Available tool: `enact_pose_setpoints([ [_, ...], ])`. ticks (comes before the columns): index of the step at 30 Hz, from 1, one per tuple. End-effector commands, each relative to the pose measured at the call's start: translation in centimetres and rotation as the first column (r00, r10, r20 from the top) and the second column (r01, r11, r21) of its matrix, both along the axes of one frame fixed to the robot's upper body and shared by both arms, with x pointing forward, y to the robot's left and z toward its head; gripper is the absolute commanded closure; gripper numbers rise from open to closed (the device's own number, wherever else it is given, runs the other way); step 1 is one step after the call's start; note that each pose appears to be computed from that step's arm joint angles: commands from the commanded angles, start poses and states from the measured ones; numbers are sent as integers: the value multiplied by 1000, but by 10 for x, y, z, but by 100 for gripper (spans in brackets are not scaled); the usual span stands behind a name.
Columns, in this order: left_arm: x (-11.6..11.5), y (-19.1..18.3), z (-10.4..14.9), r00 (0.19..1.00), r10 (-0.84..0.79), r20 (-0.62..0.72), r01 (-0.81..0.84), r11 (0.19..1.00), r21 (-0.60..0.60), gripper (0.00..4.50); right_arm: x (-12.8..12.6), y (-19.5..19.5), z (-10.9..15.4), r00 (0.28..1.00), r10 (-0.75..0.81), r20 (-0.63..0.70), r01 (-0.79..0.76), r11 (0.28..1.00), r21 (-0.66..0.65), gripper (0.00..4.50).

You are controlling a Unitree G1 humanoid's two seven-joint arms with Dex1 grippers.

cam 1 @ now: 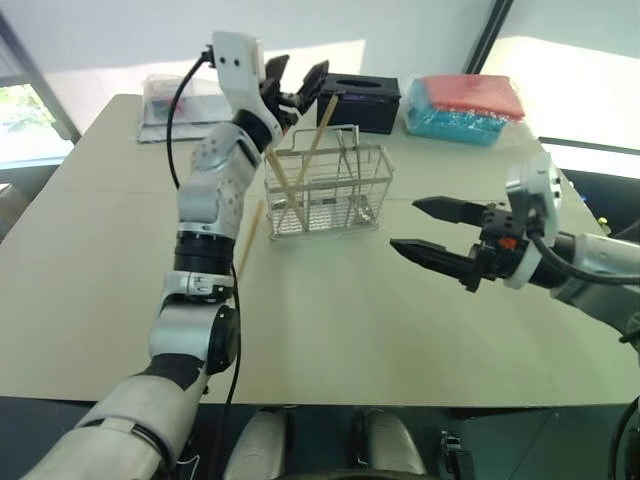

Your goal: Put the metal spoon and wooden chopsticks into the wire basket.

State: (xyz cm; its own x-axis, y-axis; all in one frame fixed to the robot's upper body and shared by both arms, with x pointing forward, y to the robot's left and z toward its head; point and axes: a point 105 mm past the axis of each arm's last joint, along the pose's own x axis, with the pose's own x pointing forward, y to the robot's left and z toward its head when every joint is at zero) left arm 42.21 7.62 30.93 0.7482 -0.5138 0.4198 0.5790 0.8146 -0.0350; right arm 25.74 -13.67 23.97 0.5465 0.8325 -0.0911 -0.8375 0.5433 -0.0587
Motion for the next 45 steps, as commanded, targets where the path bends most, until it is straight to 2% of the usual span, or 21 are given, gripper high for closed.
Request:
enact_pose_setpoints([
  [1, -12, -1, 19, 999, -22, 45, 22, 1000, -8, 8, 4, 3, 8, 999, 9, 45, -10, 1000, 13, 33],
  [4, -15, 15, 50, 998, 14, 54, -12, 999, -29, 8, 8, 8, 8, 998, 26, 49, -26, 1000, 12, 33],
  [6, -11, 38, 72, 997, 76, 20, -74, 996, -55, 8, 10, 9, 8, 998, 33, 53, -34, 999, 8, 33],
  [9, 2, 81, 86, 975, 191, -113, -199, 977, -69, 8, 11, 10, 8, 997, 42, 59, -42, 999, -6, 33],
  [11, 13, 113, 82, 929, 275, -247, -294, 955, -41, 8, 11, 9, 7, 997, 49, 62, -48, 999, -21, 33],
  [14, 23, 154, 48, 795, 398, -458, -404, 910, 91, 8, 10, 7, 4, 996, 62, 61, -59, 997, -50, 33],
  [17, 23, 172, 2, 684, 453, -571, -369, 891, 265, 8, 9, 5, 2, 995, 76, 63, -71, 995, -72, 33],
  [20, 18, 174, -44, 579, 435, -690, -271, 900, 341, 8, 11, 4, 2, 995, 72, 68, -67, 995, -73, 33],
  [25, 14, 150, -96, 495, 411, -766, -106, 903, 416, 8, 11, 7, -1, 995, 73, 65, -69, 996, -59, 33],
  [33, 9, 108, -139, 453, 367, -812, 68, 894, 442, 8, 11, 8, -2, 996, 71, 51, -69, 997, -42, 33],
  [45, -4, 100, -194, 352, 421, -836, 189, 843, 504, 8, 9, 9, -2, 997, 49, 54, -48, 999, -19, 33],
])
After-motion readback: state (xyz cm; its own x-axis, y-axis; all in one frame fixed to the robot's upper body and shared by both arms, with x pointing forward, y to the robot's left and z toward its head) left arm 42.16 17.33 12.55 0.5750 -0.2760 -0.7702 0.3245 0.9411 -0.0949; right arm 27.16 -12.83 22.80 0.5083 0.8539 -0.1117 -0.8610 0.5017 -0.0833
